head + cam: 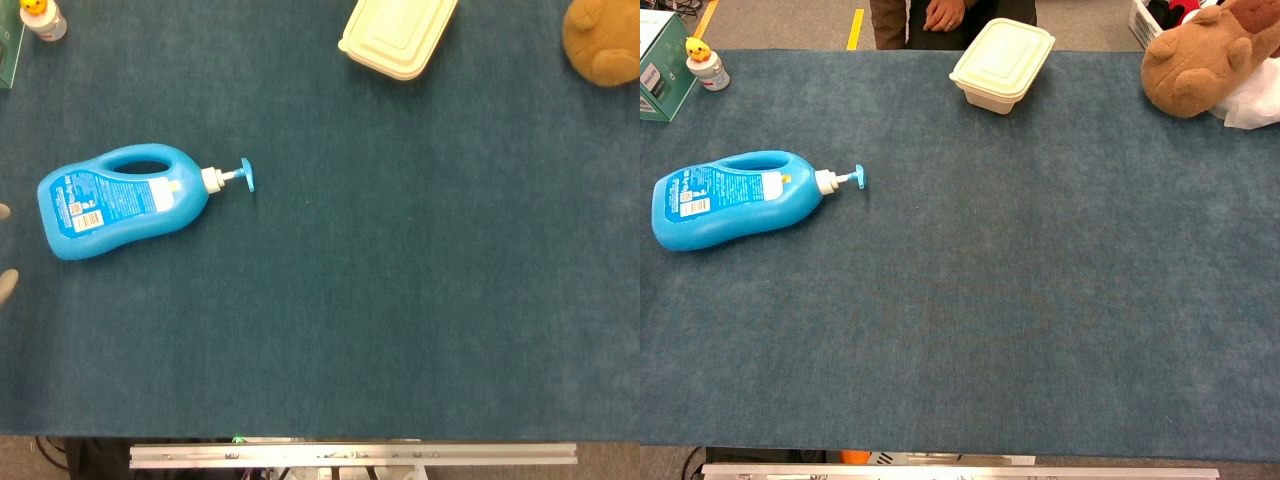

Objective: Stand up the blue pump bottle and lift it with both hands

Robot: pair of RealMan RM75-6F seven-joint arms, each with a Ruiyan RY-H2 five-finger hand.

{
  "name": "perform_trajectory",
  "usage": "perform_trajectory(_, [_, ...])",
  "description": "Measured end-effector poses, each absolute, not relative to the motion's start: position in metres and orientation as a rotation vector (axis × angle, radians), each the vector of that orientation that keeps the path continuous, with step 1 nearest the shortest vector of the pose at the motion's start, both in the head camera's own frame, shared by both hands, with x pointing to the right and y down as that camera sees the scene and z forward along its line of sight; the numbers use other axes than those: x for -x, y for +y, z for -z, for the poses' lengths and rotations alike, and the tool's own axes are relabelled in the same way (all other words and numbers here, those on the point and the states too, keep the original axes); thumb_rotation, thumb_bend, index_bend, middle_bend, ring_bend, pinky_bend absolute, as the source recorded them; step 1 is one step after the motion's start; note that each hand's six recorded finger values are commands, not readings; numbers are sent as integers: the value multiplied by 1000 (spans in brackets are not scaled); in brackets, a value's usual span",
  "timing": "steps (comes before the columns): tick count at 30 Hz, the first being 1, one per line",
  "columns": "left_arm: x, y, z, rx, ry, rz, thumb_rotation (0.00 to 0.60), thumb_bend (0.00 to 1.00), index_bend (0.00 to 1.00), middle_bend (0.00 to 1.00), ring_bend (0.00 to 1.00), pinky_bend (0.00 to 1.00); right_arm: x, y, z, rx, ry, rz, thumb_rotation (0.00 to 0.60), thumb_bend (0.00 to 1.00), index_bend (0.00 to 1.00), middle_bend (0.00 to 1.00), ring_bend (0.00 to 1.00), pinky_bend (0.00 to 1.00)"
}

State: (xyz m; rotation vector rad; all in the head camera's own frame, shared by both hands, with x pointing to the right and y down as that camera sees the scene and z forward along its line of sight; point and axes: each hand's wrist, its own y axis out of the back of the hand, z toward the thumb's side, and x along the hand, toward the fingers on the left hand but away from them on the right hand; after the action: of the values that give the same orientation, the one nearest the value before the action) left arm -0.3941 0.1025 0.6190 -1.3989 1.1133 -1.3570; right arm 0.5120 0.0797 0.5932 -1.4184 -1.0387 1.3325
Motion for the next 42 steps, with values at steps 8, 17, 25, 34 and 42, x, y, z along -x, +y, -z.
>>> perform_trajectory(8, [393,103,-618,1405,1109,1350,600,174,327,258,237,299,-512,78,-587,1409,-1059,-1301,600,17,133,278,265,278])
perform_trajectory(17, [389,98,-616,1440,1085,1322,600,174,287,245,230,298,-507,65,-561,1357,-1085,-1223,600,16,133,277,265,278])
perform_trajectory(25, [378,88,-620,1516,1013,1296,600,173,249,221,217,294,-500,57,-552,1340,-1082,-1203,600,17,133,273,265,278])
perform_trajectory(34, [349,68,-635,1623,914,1264,600,173,208,183,185,287,-497,54,-555,1346,-1071,-1209,600,17,133,272,265,278])
perform_trajectory(42, [316,46,-642,1678,833,1214,600,173,206,169,171,286,-496,51,-554,1343,-1066,-1208,600,17,133,272,266,278])
